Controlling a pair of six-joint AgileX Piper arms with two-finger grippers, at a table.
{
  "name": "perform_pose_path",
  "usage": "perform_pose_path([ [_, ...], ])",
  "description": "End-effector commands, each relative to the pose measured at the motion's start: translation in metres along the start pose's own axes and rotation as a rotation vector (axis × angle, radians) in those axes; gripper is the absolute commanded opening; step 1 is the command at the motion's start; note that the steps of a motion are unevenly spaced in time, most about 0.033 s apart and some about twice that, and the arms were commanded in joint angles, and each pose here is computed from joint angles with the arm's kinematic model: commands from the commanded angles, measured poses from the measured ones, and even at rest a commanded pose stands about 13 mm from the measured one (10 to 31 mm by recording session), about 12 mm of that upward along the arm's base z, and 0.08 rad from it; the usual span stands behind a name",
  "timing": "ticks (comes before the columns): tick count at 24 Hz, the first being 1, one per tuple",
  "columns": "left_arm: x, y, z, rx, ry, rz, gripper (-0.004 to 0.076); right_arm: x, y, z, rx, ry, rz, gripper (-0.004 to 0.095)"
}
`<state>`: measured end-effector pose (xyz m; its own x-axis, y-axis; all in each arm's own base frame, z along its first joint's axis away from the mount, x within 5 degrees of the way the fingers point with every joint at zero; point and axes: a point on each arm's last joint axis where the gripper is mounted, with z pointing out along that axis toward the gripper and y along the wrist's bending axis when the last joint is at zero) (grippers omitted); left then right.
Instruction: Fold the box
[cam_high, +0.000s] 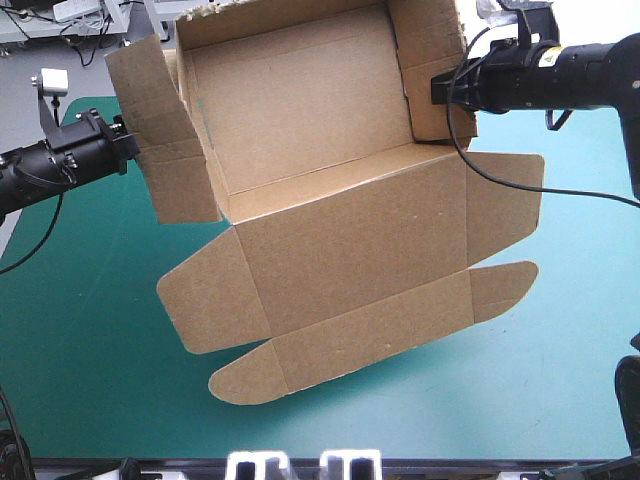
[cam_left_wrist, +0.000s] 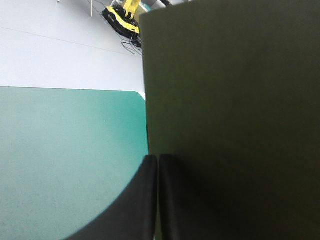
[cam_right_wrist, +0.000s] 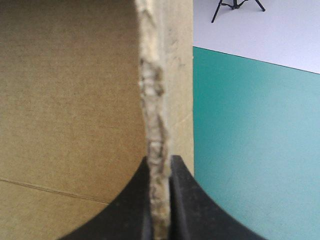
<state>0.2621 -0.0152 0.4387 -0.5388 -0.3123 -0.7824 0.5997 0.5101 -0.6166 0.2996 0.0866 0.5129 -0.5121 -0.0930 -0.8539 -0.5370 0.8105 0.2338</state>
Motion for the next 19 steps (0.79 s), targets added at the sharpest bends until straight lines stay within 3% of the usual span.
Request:
perform_pose_path([
  [1, -0.001, -0.036, -0.008, 0.107, 0.01, 0.036, 0.0005, -0.013, 0.007, -0.01, -0.026, -0.127, 0.013, -0.0003],
  [13, 0.002, -0.039, -0.01, 0.073, 0.035, 0.061, 0.0009, -0.014, -0.004, 0.014, -0.047, -0.122, 0.037, -0.0003],
  [17, 0.002, -0.039, -0.01, 0.072, 0.036, 0.061, 0.0064, -0.013, -0.007, 0.019, -0.047, -0.113, 0.043, -0.0003],
  [19, 0.002, -0.039, -0.01, 0.073, 0.038, 0.062, 0.0133, -0.012, -0.009, 0.022, -0.046, -0.107, 0.047, -0.0003],
])
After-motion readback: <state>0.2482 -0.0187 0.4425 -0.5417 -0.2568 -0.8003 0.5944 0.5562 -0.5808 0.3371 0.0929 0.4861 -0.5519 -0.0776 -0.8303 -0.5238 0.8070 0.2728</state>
